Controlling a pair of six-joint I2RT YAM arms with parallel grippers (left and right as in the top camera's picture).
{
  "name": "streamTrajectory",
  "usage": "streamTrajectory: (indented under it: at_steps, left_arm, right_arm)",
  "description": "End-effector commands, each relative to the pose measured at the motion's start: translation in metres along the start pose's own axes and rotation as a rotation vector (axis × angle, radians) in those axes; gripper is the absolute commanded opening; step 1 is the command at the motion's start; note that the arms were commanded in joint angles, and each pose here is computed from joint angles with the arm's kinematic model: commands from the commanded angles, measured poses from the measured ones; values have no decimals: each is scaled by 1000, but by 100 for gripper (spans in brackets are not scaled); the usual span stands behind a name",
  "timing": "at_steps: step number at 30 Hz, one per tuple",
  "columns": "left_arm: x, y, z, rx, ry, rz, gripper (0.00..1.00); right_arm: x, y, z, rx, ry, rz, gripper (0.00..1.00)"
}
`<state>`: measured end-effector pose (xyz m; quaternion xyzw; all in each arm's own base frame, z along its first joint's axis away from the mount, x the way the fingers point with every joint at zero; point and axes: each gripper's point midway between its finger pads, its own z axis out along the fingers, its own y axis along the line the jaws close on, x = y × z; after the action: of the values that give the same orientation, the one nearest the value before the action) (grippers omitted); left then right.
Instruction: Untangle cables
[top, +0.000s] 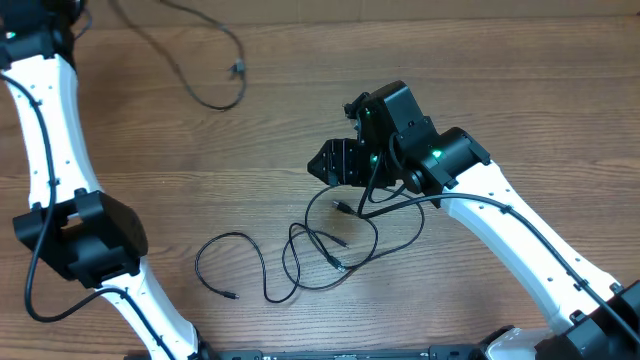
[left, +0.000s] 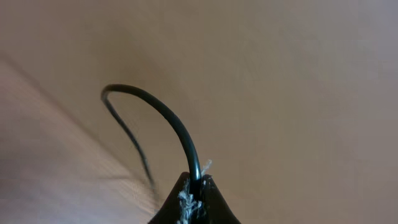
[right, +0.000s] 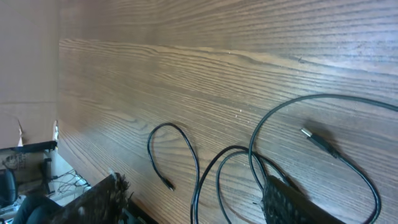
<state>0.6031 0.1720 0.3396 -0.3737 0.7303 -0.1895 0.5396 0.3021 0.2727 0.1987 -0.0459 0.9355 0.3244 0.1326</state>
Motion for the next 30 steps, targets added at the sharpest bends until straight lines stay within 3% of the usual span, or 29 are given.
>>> streamTrajectory:
  at_steps: [1, 3, 4, 6, 11, 15, 16, 17, 18, 19, 20, 30]
  left_arm:
    - [-33, 67, 2, -274, -131, 235, 8]
    - [-32, 94, 7, -341, -107, 271, 39]
    - [-29, 106, 8, -366, -85, 271, 65]
    - [-21, 129, 12, -409, -43, 259, 100]
    - [22, 170, 25, -459, 132, 222, 100]
    - [70, 170, 25, -401, 325, 174, 100]
    - [85, 166, 24, -374, 386, 156, 84]
    - [95, 164, 23, -361, 422, 147, 80]
    - [103, 161, 23, -351, 450, 140, 84]
    - [111, 160, 23, -353, 472, 140, 97]
    - [117, 159, 22, -361, 489, 142, 100]
    - [141, 223, 14, -664, 472, 243, 100]
  right_arm:
    - [2, -1, -2, 5, 3, 4, 68]
    - [3, -2, -2, 9, 9, 8, 68]
    - [4, -2, -2, 11, 12, 9, 68]
    - [5, -3, -2, 15, 17, 12, 69]
    - [6, -3, -2, 16, 19, 13, 69]
    - [6, -3, -2, 17, 20, 13, 70]
    - [6, -4, -2, 18, 21, 14, 69]
    - [6, -4, -2, 18, 22, 14, 70]
    - [7, -4, -2, 18, 22, 14, 69]
    - [7, -4, -2, 18, 22, 14, 70]
    - [7, -4, -2, 18, 22, 14, 70]
    - [20, 1, 2, 25, 60, 2, 70]
